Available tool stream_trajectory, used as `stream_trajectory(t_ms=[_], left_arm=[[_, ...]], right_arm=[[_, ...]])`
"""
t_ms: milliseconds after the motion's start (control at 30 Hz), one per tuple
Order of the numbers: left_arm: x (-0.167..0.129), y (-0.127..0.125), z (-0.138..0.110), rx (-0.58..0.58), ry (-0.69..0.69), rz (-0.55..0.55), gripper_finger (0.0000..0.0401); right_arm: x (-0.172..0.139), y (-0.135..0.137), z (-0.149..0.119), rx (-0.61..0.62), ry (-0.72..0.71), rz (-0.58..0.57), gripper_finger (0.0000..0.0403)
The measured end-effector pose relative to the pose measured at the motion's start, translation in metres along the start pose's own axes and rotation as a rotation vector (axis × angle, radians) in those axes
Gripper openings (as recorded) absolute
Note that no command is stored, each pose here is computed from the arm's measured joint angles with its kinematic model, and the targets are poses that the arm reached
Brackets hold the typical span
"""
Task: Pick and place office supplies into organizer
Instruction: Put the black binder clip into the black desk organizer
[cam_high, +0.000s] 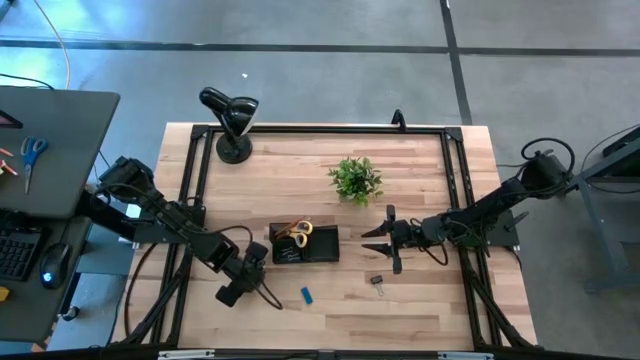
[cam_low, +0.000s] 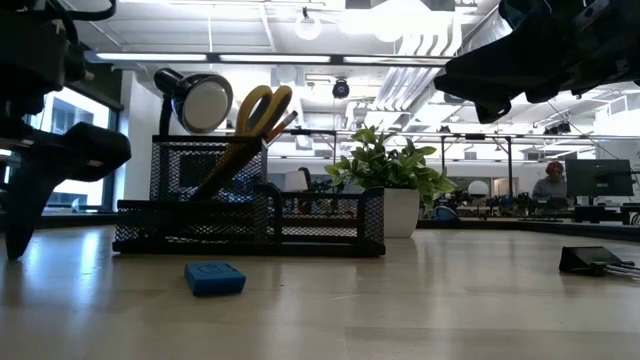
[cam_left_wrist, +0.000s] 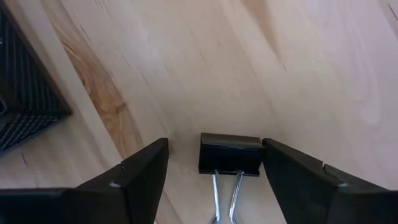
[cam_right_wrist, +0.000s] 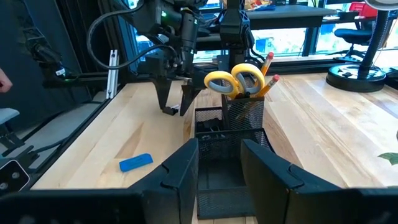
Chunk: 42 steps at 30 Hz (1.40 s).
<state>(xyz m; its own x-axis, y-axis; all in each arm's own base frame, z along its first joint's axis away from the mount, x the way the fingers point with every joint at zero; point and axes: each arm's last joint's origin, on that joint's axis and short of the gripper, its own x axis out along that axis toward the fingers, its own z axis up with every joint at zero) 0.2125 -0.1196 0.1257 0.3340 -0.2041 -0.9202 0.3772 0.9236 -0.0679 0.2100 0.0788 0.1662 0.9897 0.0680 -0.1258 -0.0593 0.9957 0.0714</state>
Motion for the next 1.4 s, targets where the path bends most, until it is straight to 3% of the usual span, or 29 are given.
stream_trajectory(t_ms=[367,733,967,1167,1400], left_arm=[[0.001,0.0,0.0,0.0,0.001,0.011,0.0205],[-0.002,-0.001,0.007,-0.002,-0.013,-0.013,0.0115],[-0.008,-0.003,0.021,0.0,-0.061,-0.005,0.0128],[-0.017,-0.001,0.035,0.01,-0.097,0.126,0.0131],[-0.035,0.005,0.055,0.072,-0.12,0.438,0.0127]], right_arm=[[0.0,0.0,0.0,0.0,0.0,0.0,0.0116],[0.0,0.0,0.0,0.0,-0.001,-0.011,0.0116],[0.0,0.0,0.0,0.0,-0.001,-0.011,0.0116],[0.0,0.0,0.0,0.0,-0.001,-0.011,0.0116],[0.0,0.0,0.0,0.0,-0.001,-0.012,0.0116]])
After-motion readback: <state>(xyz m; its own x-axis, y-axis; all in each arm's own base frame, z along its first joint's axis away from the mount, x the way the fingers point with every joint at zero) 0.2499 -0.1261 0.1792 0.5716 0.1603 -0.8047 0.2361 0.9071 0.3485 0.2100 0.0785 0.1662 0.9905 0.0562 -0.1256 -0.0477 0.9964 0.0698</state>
